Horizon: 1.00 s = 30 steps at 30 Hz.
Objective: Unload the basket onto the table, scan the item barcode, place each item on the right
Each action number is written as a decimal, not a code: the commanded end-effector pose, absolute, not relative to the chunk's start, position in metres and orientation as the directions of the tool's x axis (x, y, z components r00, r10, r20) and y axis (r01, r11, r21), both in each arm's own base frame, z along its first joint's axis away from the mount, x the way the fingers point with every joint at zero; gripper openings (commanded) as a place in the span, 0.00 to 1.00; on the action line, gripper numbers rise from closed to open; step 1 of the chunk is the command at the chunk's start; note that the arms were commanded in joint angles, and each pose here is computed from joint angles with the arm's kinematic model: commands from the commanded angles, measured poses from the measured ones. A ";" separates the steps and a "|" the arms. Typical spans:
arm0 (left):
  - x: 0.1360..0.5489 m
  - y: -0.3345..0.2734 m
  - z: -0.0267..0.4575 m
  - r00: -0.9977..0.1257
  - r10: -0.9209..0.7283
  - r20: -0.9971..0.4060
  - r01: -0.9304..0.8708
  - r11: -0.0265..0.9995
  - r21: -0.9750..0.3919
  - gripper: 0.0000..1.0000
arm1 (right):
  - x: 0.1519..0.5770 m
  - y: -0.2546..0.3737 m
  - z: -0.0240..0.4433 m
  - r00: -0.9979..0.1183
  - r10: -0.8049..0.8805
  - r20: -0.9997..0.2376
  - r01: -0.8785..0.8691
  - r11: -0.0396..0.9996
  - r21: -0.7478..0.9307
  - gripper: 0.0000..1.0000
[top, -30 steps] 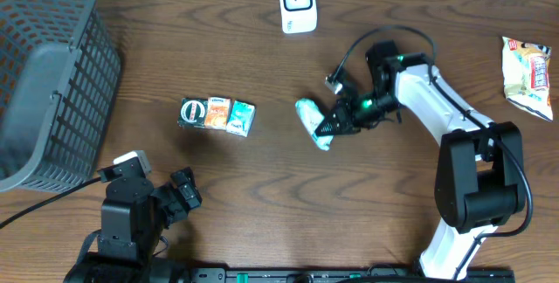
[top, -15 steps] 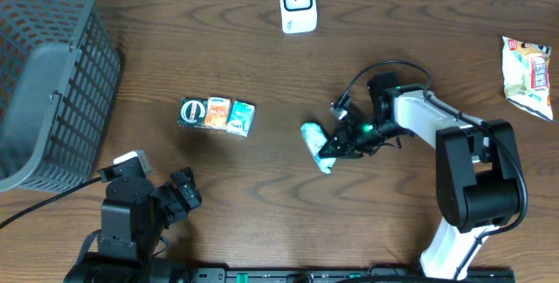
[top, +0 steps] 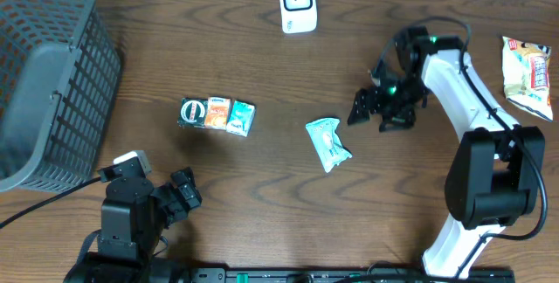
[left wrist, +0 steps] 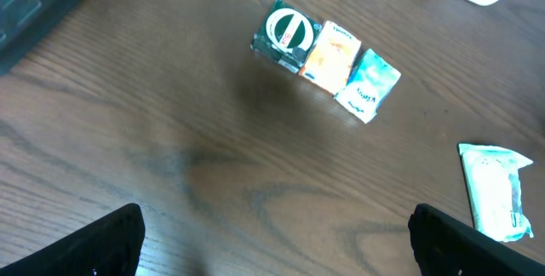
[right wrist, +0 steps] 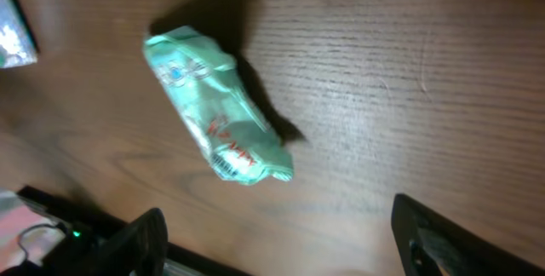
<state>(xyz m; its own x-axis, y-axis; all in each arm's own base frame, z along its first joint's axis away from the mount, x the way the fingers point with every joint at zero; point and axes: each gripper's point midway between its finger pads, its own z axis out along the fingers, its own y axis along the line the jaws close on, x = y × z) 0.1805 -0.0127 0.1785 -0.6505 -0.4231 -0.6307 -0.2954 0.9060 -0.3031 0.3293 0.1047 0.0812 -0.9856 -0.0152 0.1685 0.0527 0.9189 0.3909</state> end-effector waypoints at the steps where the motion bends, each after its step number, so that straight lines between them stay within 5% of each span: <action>1: 0.180 -0.012 0.180 -0.645 -0.423 -0.636 -0.295 0.906 -0.304 0.97 | 0.335 0.118 0.098 -0.988 -0.116 0.103 -0.076 0.941 0.330 0.77; 10: 0.181 -0.012 0.180 -0.645 -0.423 -0.636 -0.295 0.906 -0.304 0.98 | 0.326 0.154 0.088 -0.971 -0.229 0.065 -0.217 0.963 0.158 0.57; 19: 0.180 -0.012 0.180 -0.645 -0.423 -0.636 -0.295 0.906 -0.304 0.98 | 0.331 0.157 0.081 -0.974 -0.222 -0.051 -0.201 0.944 -0.263 0.59; 26: 0.180 -0.012 0.180 -0.645 -0.424 -0.636 -0.295 0.906 -0.304 0.98 | 0.325 0.190 0.059 -0.944 -0.311 -0.113 -0.274 0.925 -0.263 0.59; 30: 0.180 -0.012 0.180 -0.645 -0.424 -0.636 -0.295 0.906 -0.304 0.98 | 0.329 0.181 0.053 -0.952 -0.284 -0.113 -0.248 0.934 -0.259 0.69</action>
